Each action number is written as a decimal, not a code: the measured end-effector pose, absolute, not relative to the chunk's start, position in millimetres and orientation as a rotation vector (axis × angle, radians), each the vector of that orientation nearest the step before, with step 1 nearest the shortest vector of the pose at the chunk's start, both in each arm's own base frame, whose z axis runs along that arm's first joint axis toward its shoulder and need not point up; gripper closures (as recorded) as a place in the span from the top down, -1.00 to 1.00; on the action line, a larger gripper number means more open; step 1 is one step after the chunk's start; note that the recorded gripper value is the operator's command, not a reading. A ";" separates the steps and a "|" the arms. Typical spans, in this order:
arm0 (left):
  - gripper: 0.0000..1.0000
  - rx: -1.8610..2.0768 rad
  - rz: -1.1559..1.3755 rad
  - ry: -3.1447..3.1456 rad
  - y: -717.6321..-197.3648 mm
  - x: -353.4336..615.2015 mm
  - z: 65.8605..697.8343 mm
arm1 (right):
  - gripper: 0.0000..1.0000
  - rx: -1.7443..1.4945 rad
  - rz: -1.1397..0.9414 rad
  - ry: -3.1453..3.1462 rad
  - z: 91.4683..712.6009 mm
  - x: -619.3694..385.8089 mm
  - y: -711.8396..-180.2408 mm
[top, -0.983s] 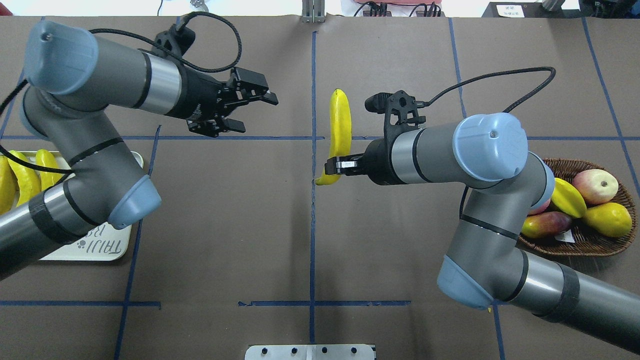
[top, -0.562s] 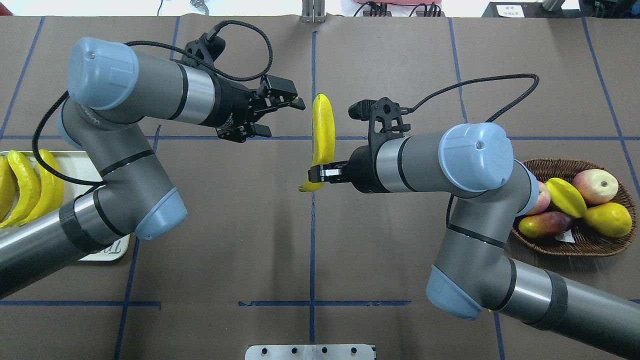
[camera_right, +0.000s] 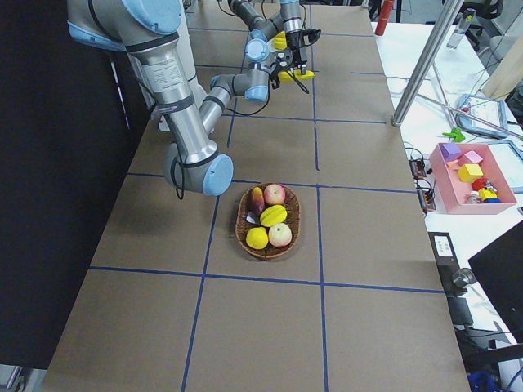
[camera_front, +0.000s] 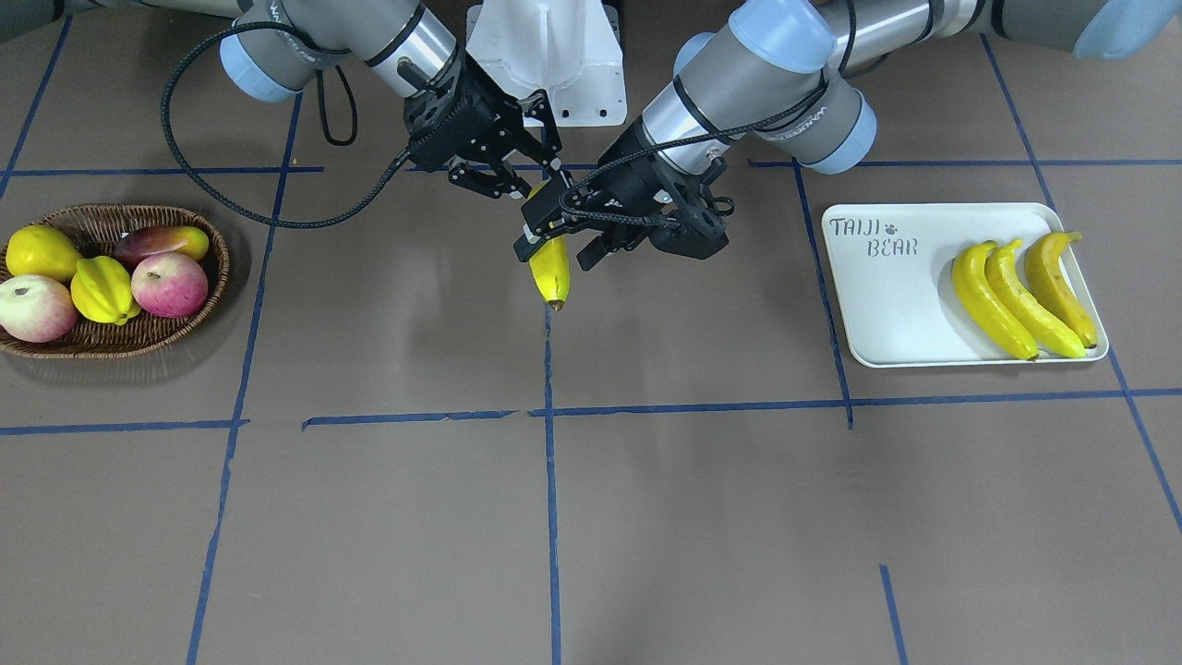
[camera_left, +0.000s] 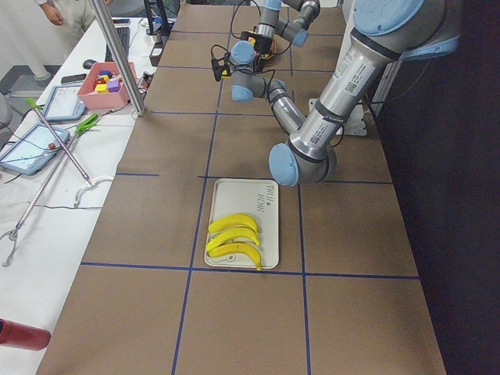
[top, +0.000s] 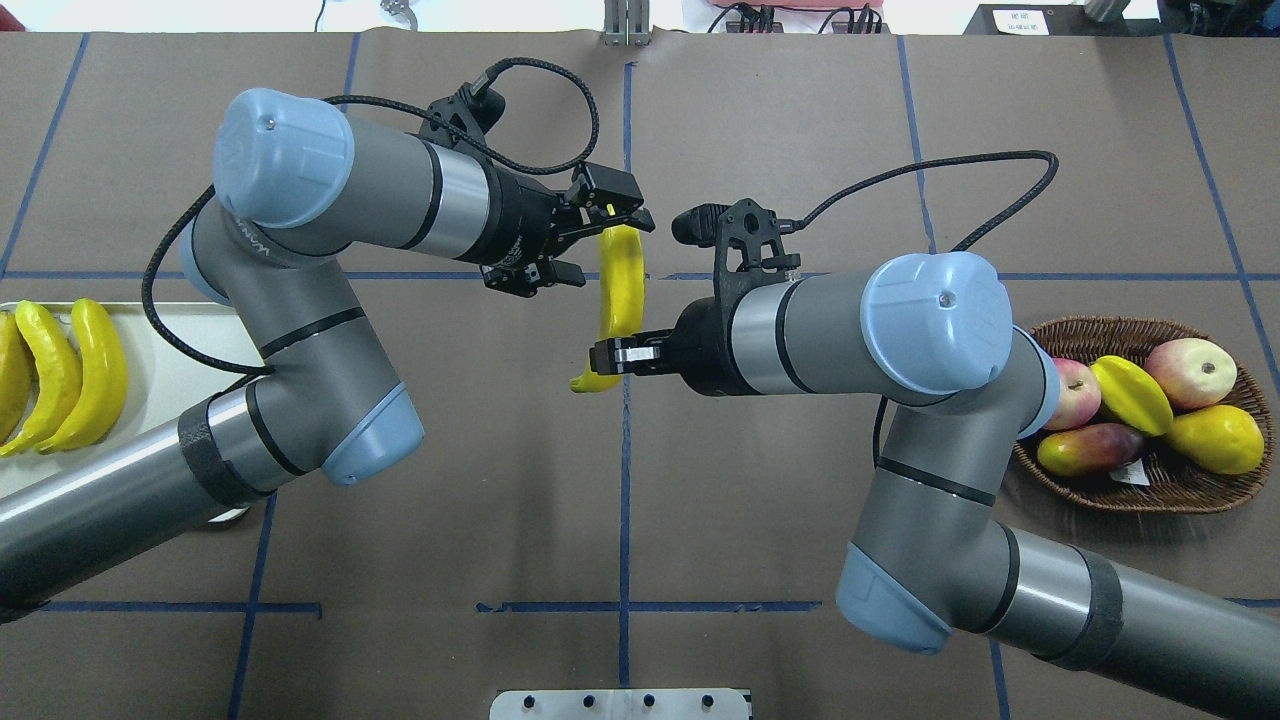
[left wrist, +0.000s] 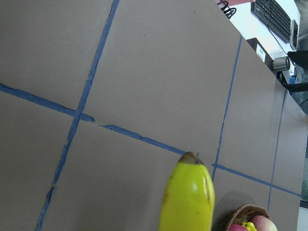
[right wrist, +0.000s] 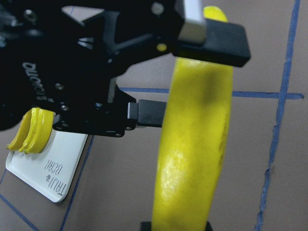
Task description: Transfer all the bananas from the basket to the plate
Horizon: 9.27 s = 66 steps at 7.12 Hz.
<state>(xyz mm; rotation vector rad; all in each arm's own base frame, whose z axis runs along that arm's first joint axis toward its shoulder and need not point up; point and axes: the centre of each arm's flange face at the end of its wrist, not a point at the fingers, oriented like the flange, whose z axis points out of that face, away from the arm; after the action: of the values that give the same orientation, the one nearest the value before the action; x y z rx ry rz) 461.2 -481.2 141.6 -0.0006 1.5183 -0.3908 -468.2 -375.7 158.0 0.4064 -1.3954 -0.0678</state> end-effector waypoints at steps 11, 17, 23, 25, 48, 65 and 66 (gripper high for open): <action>-1.00 -0.041 -0.440 1.525 -482.0 462.9 135.6 | 0.97 0.408 -0.063 -1.399 154.2 -461.7 -378.4; -1.00 -0.030 -0.508 1.435 -499.7 433.3 208.2 | 0.98 0.232 -0.040 -1.273 189.2 -380.7 -454.1; -1.00 -0.071 -0.625 1.085 -516.7 291.6 419.8 | 0.98 0.245 -0.177 -0.854 308.1 -274.5 -528.3; -1.00 -0.033 -0.555 0.944 -487.6 249.1 510.4 | 0.98 0.244 -0.264 -0.807 355.7 -234.9 -532.1; 1.00 0.035 0.078 0.781 -500.7 -41.0 610.6 | 0.98 0.239 -0.425 -0.764 541.6 21.1 -535.5; 1.00 0.003 0.042 0.825 -460.2 -61.2 639.7 | 0.99 0.098 -0.233 -0.797 645.7 85.1 -503.6; 1.00 0.006 0.046 0.825 -460.6 -60.2 637.6 | 0.99 0.098 -0.233 -0.798 645.9 84.9 -503.4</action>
<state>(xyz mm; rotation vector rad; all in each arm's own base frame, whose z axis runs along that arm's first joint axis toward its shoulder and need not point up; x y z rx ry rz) -60.2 -460.6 637.6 0.0065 0.8249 0.0455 84.9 -503.4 645.9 0.0977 -0.7976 -0.2334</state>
